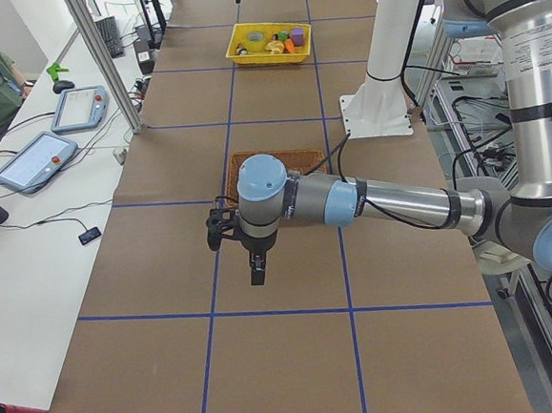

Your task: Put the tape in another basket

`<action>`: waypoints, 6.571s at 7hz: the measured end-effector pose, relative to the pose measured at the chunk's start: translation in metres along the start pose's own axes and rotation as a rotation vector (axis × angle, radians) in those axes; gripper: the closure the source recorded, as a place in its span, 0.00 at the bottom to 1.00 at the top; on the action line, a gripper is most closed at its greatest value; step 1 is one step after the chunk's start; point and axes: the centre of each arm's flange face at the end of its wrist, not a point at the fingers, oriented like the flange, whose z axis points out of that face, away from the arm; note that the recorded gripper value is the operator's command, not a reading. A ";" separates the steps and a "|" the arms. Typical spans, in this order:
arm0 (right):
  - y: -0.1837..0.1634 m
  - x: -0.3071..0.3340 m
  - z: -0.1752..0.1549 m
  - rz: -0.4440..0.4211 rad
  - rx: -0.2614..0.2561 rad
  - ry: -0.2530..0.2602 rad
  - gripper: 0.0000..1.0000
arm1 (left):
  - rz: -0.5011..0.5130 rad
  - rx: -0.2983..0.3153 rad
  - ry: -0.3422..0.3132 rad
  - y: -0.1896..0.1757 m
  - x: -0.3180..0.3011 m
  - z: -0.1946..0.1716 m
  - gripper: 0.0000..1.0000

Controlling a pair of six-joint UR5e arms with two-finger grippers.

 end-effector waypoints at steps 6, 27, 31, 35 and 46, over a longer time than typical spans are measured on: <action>0.011 -0.016 0.099 -0.236 -0.172 -0.023 0.00 | 0.006 -0.002 -0.001 -0.003 -0.001 0.002 0.01; -0.043 -0.191 -0.101 0.072 0.128 -0.546 1.00 | 0.117 0.068 0.379 -0.060 0.116 -0.022 0.04; -0.011 -0.233 -0.121 0.108 0.213 -0.729 1.00 | 0.253 0.255 0.599 -0.035 0.173 -0.024 0.03; 0.014 -0.277 -0.100 0.123 0.262 -0.883 1.00 | -0.074 0.260 0.948 -0.020 0.282 -0.009 0.02; 0.078 -0.404 -0.021 0.168 0.173 -1.186 1.00 | -0.427 -0.130 1.567 0.092 0.592 -0.008 0.03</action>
